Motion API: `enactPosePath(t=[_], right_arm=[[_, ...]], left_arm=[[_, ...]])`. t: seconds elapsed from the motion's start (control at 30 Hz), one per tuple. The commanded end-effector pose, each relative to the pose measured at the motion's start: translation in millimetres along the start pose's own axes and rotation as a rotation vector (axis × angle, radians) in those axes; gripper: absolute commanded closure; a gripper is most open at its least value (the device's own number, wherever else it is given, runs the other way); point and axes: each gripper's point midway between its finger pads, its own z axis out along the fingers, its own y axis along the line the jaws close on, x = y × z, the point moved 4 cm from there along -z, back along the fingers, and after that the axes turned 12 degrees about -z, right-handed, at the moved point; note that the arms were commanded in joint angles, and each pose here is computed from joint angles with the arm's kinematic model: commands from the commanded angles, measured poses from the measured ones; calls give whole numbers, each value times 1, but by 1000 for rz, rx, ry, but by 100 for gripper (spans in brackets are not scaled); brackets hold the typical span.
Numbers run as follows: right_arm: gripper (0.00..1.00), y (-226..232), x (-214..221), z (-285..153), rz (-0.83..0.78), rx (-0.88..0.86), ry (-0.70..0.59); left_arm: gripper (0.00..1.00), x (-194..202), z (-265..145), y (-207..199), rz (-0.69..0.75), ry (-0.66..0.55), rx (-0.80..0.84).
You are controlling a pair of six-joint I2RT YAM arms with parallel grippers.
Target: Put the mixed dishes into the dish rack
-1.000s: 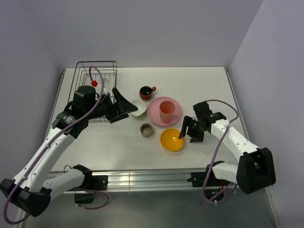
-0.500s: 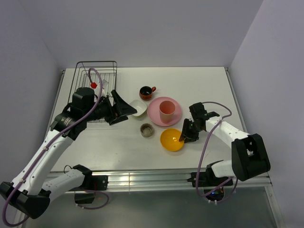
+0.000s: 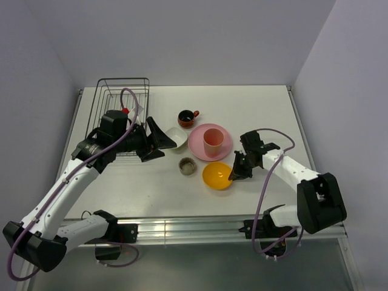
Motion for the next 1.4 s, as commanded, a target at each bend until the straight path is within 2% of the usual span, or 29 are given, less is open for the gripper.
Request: enactPosePath(t=[0.0,0.2,0.33,0.5,0.7,1.07,1.37], right_arm=[[100,14,-7,-23,-37,-45,-59],[100,51,-12,-75,-47,-223,-115],[100,86,-12,-101,-36,-451,-71],[100,114,-25,-128,-32,-610,-73],[100,130,-36,-144,-45,-680,-58],[100,149,-39,-142,-64,-719,-23],[100,160,-48,-151,-88,-720,-53]], left_arm=[[15,2,-2,-12,41,33,41],[12,4,9,-13,35,106,73],[10,9,17,-15,-27,151,140],[7,9,22,-25,-77,187,222],[5,6,30,-27,-99,202,209],[5,13,41,-28,-122,248,233],[5,17,49,-27,-127,280,205]])
